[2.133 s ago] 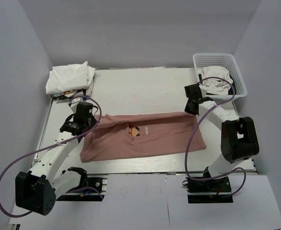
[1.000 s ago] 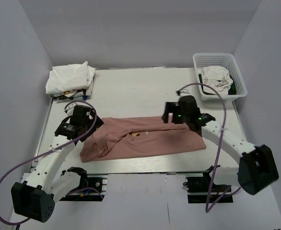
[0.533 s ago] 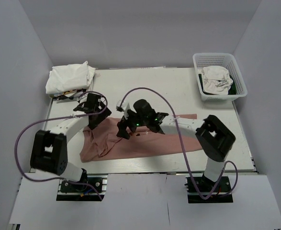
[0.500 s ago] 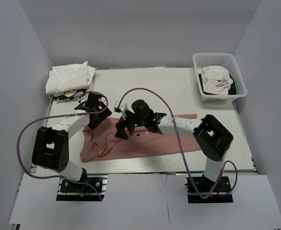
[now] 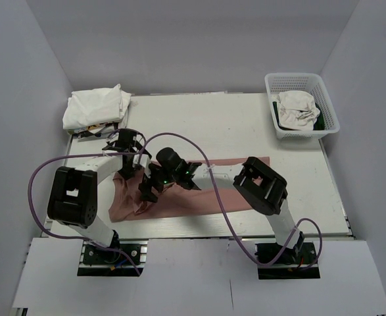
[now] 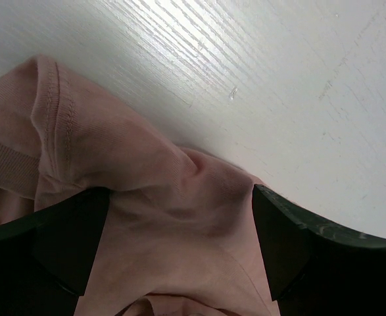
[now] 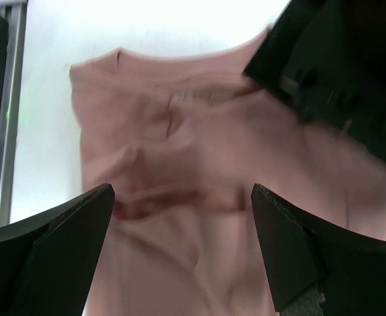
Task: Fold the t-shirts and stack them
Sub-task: Fold the other side of the tshirt into a rectangle
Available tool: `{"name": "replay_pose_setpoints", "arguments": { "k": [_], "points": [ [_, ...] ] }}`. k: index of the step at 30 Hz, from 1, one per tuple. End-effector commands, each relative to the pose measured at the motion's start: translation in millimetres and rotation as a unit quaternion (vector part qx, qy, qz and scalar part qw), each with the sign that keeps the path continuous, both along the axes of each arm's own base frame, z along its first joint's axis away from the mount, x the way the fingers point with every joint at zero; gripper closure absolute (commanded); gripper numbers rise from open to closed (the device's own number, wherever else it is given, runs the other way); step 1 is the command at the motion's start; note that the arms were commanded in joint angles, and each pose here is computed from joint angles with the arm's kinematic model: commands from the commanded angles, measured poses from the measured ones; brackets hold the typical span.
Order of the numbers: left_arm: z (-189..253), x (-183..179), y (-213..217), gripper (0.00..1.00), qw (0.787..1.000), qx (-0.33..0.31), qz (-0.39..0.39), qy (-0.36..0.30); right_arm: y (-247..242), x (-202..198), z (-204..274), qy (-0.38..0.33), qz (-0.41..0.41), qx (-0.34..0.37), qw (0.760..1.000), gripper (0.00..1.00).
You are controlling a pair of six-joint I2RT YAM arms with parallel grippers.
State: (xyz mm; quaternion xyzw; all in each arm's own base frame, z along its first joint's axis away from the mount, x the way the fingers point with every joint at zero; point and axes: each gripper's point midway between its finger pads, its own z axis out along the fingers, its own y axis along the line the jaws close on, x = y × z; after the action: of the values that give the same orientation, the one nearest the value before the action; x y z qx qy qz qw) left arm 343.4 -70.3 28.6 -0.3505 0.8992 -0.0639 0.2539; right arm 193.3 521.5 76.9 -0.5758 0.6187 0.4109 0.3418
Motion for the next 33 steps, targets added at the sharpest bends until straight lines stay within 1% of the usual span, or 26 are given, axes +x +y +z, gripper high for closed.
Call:
{"name": "replay_pose_setpoints", "arguments": {
  "k": [1, 3, 4, 6, 8, 10, 13, 15, 17, 18, 19, 20, 21, 22, 24, 25, 26, 27, 28, 29, 31, 32, 33],
  "points": [
    [-16.7, -19.8, 21.1, 0.0, 0.999, 0.034, 0.014, 0.036, 24.5, 9.8, 29.9, -0.018, 0.021, 0.038, 0.999, 0.1],
    [-17.3, -21.4, 24.7, 0.0, 0.998, 0.043, 0.018, 0.039, 22.6, 8.3, 26.3, -0.017, 0.027, 0.027, 0.999, 0.1],
    [-17.3, -21.4, 24.7, 0.0, 0.998, 0.043, 0.018, 0.039, 10.1, 3.1, 10.8, -0.01, 0.034, -0.011, 0.999, 0.1],
    [-17.3, -21.4, 26.9, 0.0, 0.998, 0.05, 0.016, 0.039, 1.2, -7.3, 6.9, -0.002, 0.05, -0.024, 0.998, 0.1],
    [-16.7, -19.6, 24.1, 0.0, 0.998, 0.043, 0.014, 0.036, -15.6, -19.6, -7.5, 0.032, 0.056, -0.057, 0.996, 0.1],
    [-10.7, -15.1, 23.6, 0.0, 0.999, 0.043, 0.01, 0.026, -32.1, -38.1, -23.5, 0.067, 0.073, -0.073, 0.992, 0.1],
    [-8.7, -14.7, 23.5, 0.0, 0.999, 0.042, 0.01, 0.019, -39.8, -45.9, -33.7, 0.069, 0.086, -0.085, 0.99, 0.1],
    [-5.9, -13.8, 23.4, 0.0, 0.999, 0.041, 0.01, 0.015, -50.4, -50.5, -42.4, 0.074, 0.092, -0.113, 0.987, 0.1],
    [-2.9, -12.7, 25.7, 0.0, 0.999, 0.046, 0.014, 0.009, -67.6, -49.5, -41.3, 0.081, 0.083, -0.128, 0.985, 0.1],
    [-2.9, -12.7, 25.7, 0.0, 0.999, 0.046, 0.014, 0.009, -67.4, -56.6, -36.0, 0.081, 0.079, -0.127, 0.985, 0.1],
    [-2.8, -12.5, 27.3, 0.0, 0.999, 0.05, 0.016, 0.009, -83.7, -60.7, -40.6, 0.076, 0.066, -0.141, 0.985, 0.1],
    [-2.8, -12.5, 27.3, 0.0, 0.999, 0.05, 0.016, 0.009, -78.9, -60.2, -16.6, 0.068, 0.057, -0.107, 0.99, 0.1],
    [-5.6, -13.3, 27.5, 0.0, 0.998, 0.051, 0.016, 0.013, -81.2, -61.1, -10.6, 0.067, 0.051, -0.095, 0.992, 0.1],
    [-5.6, -13.3, 27.5, 0.0, 0.998, 0.051, 0.016, 0.013, -89.3, -66.0, 11.3, 0.057, 0.05, -0.071, 0.995, 0.1],
    [-6.0, -10.4, 28.6, 0.0, 0.998, 0.055, 0.018, 0.013, -113.6, -75.8, -4.8, 0.073, 0.034, -0.097, 0.992, 0.1],
    [-6.0, -10.4, 28.6, 0.0, 0.998, 0.055, 0.018, 0.013, -119.4, -77.5, -3.6, 0.075, 0.027, -0.1, 0.992, 0.1],
    [-6.4, -7.9, 30.4, 0.0, 0.998, 0.061, 0.021, 0.013, -130.9, -75.2, 4.9, 0.063, 0.001, -0.101, 0.993, 0.1],
    [-7.5, -10.7, 30.9, 0.0, 0.998, 0.062, 0.02, 0.019, -142.5, -77.3, -3.8, 0.067, -0.012, -0.113, 0.991, 0.1],
    [-7.6, -8.6, 30.8, 0.0, 0.998, 0.064, 0.016, 0.02, -146.2, -74.9, 8.0, 0.056, -0.024, -0.098, 0.993, 0.1],
    [-4.3, -4.9, 30.2, 0.0, 0.998, 0.063, 0.017, 0.015, -151.7, -63.9, 14.9, 0.051, -0.075, -0.094, 0.991, 0.1],
    [1.5, -1.9, 24.3, 0.0, 0.999, 0.051, 0.004, 0.008, -163.4, -44.9, 16.5, 0.038, -0.147, -0.082, 0.985, 0.1],
    [4.4, 1.0, 24.1, 0.0, 0.999, 0.053, -0.001, 0.004, -175.4, -13.8, 16.2, 0.026, -0.248, -0.081, 0.965, 0.1],
    [13.8, 5.9, 17.2, 0.0, 0.999, 0.045, -0.008, -0.01, -181.5, -0.3, 23.0, 0.017, -0.288, -0.071, 0.955, 0.1]
  ]
}}
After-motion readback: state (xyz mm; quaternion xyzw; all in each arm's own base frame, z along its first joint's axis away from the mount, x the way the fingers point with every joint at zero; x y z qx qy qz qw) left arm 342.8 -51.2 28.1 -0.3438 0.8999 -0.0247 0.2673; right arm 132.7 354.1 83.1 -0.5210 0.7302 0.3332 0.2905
